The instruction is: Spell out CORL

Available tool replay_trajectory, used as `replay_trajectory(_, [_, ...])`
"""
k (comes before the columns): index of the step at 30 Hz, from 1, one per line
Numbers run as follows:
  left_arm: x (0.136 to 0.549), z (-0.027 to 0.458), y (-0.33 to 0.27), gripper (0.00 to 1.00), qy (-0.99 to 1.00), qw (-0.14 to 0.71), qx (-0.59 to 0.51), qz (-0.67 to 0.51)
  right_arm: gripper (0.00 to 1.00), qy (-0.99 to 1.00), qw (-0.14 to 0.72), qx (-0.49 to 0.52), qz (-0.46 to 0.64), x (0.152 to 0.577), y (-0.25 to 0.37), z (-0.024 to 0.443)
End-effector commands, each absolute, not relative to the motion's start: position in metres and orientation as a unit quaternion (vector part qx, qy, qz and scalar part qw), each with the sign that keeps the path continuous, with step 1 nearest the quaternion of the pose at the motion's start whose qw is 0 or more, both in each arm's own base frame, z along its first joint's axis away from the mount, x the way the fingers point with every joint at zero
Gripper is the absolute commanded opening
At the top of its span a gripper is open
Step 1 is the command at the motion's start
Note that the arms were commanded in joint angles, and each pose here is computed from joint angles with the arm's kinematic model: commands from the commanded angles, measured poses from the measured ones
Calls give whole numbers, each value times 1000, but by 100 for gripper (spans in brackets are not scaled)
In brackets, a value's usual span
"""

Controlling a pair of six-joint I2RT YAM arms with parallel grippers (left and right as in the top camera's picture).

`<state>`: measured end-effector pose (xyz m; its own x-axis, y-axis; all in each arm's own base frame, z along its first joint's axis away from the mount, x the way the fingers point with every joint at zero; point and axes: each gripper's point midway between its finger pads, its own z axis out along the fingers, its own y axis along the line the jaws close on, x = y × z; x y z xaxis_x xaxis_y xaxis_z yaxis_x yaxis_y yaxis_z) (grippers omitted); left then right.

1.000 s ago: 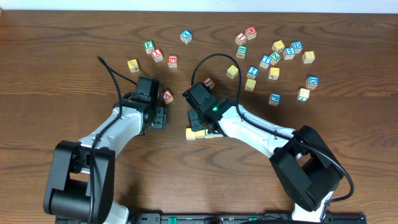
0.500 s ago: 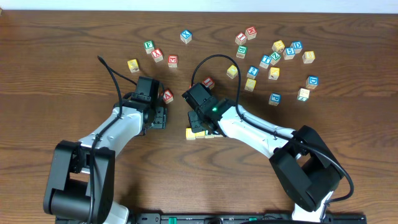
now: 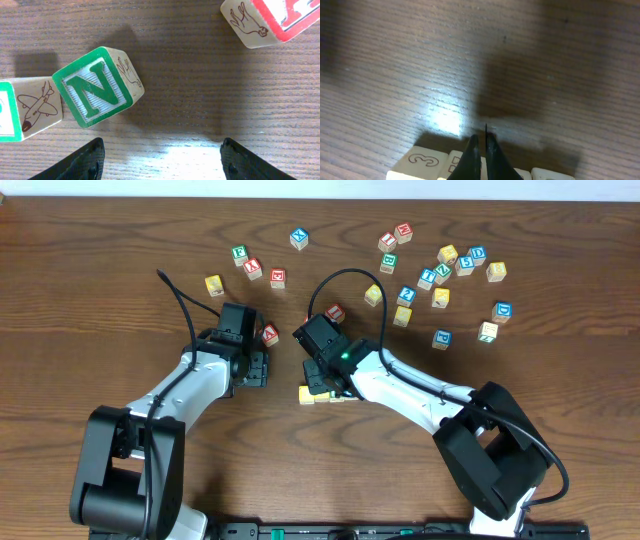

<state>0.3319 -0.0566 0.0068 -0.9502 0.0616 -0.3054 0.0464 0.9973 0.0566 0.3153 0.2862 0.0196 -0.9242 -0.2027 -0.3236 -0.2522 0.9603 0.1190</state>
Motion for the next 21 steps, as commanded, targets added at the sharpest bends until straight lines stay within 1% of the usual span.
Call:
replay_trajectory(1, [342,14,-55,73,985,170,22,28,1,977,149,-134,74,307,290,13])
replay_trajectory(21, [342,14,-55,73,985,170,22,28,1,977,147,-138,73,304,293,13])
